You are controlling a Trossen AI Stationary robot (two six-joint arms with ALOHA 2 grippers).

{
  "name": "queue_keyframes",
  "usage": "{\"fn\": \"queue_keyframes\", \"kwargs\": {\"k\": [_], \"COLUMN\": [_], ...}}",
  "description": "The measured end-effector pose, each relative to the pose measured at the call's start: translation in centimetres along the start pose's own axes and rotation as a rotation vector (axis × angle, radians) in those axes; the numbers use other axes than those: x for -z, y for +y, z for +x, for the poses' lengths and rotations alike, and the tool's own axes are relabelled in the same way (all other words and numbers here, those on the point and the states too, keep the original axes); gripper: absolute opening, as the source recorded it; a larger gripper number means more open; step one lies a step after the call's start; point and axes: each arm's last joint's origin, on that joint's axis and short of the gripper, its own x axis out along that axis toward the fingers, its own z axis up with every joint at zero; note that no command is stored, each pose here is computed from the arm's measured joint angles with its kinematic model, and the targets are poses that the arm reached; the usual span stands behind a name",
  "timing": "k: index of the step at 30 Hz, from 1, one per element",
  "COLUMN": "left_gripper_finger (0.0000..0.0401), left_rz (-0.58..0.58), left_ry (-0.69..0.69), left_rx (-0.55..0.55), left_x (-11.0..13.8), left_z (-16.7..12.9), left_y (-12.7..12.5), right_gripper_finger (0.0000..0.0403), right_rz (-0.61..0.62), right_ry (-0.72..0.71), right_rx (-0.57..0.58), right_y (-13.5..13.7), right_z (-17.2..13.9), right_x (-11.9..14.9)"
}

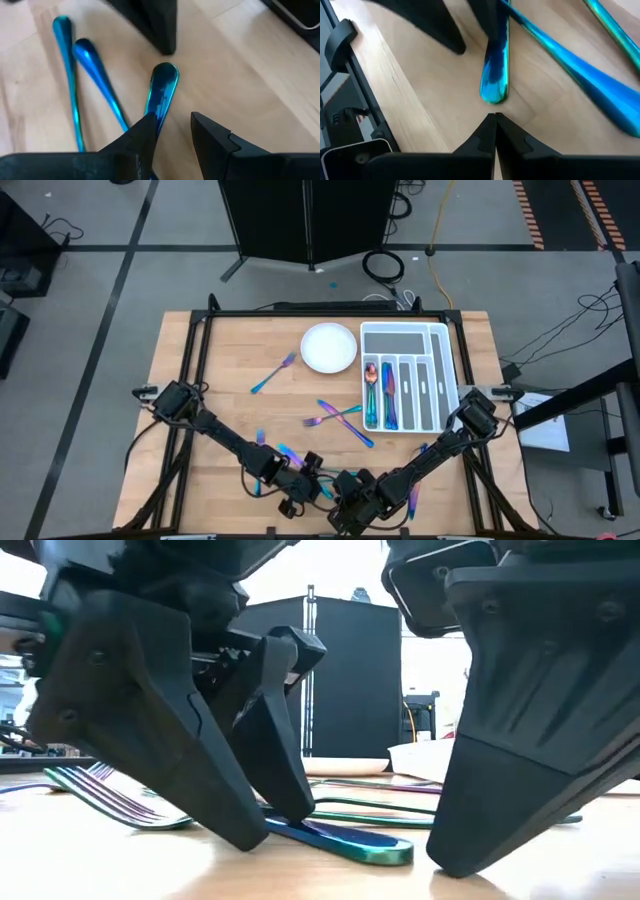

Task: Sort silverware
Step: Put the purple table knife into the white silverware tray

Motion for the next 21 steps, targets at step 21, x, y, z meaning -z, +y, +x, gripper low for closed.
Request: {"fn": "queue_keyframes", "kwargs": {"k": [21], "left_gripper_finger": [0.0127], "left_rz": [-0.139], "left_ry": [-0.025], "left_rx": [-0.055], "left_x": [-1.9], "left_z": [-6.8], "left_y": [3.6], "right_gripper_finger": [0.0000], "right_rz": [-0.030], "right_ry": [0.039], "right_rx": [-0.006], "right_y": [0.3], "right_z": [-2.4], "right_x": [1.2]}}
